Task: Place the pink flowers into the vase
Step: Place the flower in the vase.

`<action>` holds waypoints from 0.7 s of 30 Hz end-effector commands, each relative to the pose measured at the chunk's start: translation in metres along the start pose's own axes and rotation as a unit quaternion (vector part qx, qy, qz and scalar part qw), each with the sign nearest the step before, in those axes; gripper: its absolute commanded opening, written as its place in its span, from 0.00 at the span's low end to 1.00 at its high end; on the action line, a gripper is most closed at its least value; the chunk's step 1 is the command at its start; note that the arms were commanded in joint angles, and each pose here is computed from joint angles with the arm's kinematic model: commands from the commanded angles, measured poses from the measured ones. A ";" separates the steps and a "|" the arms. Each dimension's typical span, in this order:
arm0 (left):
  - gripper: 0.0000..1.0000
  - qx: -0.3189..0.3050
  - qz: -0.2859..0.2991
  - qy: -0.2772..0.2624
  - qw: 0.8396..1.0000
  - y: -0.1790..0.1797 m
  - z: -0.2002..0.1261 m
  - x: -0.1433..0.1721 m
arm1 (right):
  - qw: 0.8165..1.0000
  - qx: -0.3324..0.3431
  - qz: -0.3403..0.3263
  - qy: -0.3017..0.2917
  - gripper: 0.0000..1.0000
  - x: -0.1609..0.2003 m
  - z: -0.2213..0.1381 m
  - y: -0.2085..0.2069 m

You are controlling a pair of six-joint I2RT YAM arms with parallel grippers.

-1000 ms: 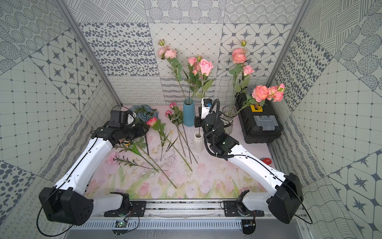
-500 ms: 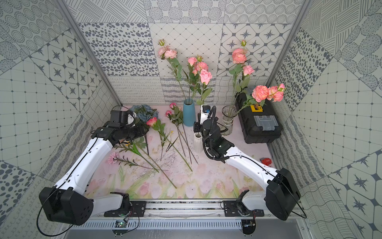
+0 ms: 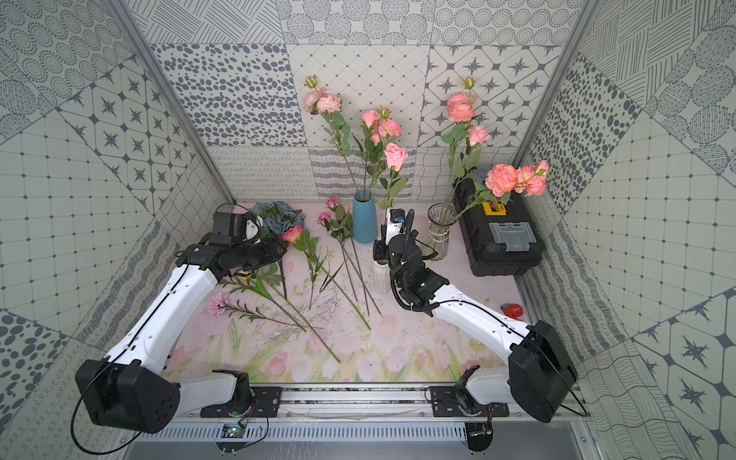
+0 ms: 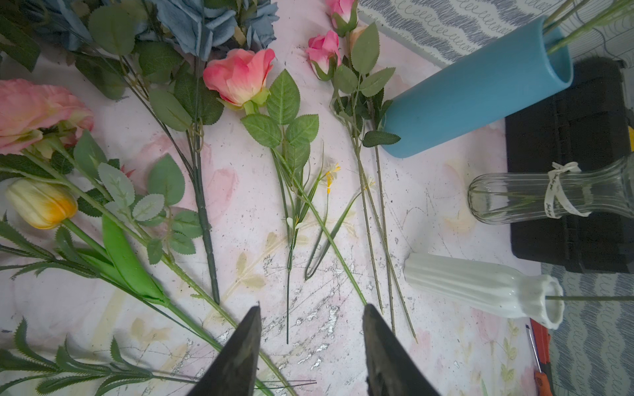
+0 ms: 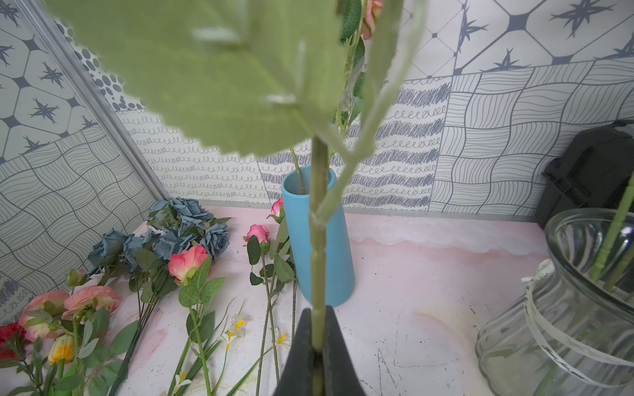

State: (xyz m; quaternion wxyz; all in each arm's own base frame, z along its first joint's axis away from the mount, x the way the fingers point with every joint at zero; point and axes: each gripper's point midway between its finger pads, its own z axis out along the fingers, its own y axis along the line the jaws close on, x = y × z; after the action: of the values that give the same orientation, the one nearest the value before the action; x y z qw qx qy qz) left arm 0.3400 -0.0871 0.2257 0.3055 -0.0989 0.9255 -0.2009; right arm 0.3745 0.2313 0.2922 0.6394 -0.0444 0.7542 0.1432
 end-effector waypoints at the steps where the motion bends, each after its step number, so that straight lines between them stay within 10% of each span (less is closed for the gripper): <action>1: 0.48 0.007 0.002 -0.013 1.000 -0.002 0.000 -0.007 | 1.000 -0.002 0.012 -0.010 0.07 0.000 0.004 0.002; 21: 0.48 0.004 0.001 -0.014 1.000 -0.001 -0.001 -0.007 | 1.000 0.003 0.019 -0.003 0.22 0.010 0.006 -0.001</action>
State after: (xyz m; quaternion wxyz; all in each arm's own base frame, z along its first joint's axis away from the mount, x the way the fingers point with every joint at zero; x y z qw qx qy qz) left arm 0.3400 -0.0869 0.2257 0.3056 -0.0992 0.9255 -0.2006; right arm 0.3779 0.2343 0.2732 0.6242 -0.0407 0.7672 0.1416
